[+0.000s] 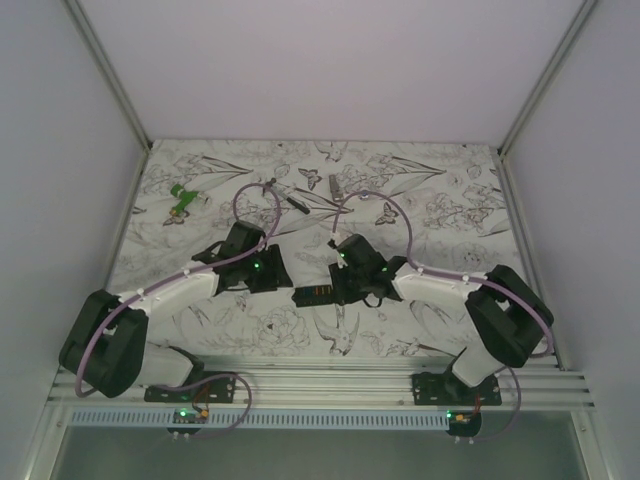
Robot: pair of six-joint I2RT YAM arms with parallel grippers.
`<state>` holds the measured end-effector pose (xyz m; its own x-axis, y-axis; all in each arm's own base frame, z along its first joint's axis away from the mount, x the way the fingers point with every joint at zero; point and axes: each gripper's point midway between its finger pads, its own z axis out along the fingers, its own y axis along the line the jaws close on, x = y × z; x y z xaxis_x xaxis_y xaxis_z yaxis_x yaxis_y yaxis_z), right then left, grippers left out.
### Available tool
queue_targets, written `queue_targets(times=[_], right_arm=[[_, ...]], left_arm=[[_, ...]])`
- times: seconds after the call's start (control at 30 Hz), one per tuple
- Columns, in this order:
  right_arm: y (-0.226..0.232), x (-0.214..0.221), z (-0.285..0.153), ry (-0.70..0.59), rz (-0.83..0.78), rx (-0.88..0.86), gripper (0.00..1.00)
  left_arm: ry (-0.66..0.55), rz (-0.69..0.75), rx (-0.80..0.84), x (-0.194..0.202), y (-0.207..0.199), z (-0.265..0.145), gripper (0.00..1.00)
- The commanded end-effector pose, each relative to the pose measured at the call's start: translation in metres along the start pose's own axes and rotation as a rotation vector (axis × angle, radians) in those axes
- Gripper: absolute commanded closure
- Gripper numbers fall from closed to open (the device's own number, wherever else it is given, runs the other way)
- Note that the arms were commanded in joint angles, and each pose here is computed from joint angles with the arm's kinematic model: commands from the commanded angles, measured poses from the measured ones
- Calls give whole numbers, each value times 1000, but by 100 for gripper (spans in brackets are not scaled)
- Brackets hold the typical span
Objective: Snap on the fuse box
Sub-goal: Adjust the fuse box base at the center of the board, then install the fuse at the fuse box base.
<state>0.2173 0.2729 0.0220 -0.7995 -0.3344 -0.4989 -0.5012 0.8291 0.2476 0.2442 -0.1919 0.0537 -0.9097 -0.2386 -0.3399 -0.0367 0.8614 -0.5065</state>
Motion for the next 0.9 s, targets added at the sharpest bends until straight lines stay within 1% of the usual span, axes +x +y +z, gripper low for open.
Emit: queue_targets(times=[0.0, 0.13, 0.27, 0.43, 0.57, 0.63, 0.67, 0.73, 0.87], right_arm=[[13, -22, -17, -95, 20, -57, 65], [10, -33, -25, -147, 67, -72, 61], [6, -37, -25, -167, 142, -121, 61], [24, -49, -32, -205, 173, -235, 62], [42, -61, -40, -233, 193, -318, 65], [50, -67, -40, -243, 210, -352, 68], [52, -69, -38, -240, 218, -362, 72], [58, -72, -33, -226, 231, -377, 75], [67, -73, -20, -194, 250, -387, 81]], left_arm=[[37, 19, 40, 3, -15, -5, 52], [56, 48, 61, 8, -27, -3, 60], [72, 78, 61, 12, -35, 1, 68], [108, 91, 57, 19, -39, 8, 77], [125, 88, 56, 21, -41, 12, 83], [134, 79, 60, 21, -43, 14, 85], [137, 73, 59, 21, -43, 15, 86], [135, 64, 55, 20, -43, 15, 88], [119, 53, 44, 18, -42, 15, 88]])
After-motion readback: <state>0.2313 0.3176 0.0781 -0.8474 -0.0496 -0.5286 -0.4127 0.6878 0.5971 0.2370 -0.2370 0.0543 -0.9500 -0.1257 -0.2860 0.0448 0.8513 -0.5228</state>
